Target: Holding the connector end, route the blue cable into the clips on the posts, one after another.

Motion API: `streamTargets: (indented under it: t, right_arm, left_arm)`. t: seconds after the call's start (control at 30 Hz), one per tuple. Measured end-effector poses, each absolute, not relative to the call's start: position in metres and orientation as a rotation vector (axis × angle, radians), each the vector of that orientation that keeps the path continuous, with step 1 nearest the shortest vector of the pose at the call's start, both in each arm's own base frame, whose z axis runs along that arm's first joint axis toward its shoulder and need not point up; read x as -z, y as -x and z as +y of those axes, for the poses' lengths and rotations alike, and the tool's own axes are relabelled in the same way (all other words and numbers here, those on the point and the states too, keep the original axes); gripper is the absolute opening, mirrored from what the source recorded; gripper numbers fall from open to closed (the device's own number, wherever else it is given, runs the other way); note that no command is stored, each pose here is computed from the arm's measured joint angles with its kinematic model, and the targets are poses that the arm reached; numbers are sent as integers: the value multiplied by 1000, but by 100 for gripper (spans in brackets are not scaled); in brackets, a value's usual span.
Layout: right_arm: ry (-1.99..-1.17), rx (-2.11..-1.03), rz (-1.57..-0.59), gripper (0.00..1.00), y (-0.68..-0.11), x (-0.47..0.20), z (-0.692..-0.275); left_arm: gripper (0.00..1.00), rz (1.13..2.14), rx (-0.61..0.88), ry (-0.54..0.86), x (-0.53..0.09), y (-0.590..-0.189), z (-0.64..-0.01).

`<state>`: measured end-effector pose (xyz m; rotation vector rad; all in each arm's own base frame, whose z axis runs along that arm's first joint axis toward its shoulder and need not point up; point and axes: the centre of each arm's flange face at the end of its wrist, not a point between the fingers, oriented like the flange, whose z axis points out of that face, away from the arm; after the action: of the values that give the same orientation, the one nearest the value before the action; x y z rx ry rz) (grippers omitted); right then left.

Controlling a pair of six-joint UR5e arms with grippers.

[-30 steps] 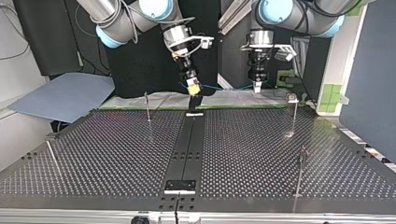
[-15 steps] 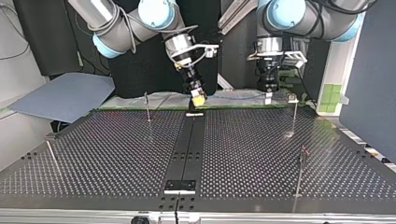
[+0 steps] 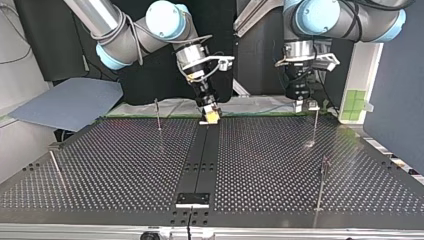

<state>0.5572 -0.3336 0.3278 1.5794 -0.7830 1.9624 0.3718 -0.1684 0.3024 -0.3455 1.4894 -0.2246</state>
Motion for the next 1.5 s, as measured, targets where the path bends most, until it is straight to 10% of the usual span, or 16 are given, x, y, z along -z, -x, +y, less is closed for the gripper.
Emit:
streamTargets:
  t: [1.5]
  right_arm:
    - [-1567, -2034, -681, 0, -611, -417, -333]
  left_arm:
    - [1, 1341, 246, 370, -426, -419, -114]
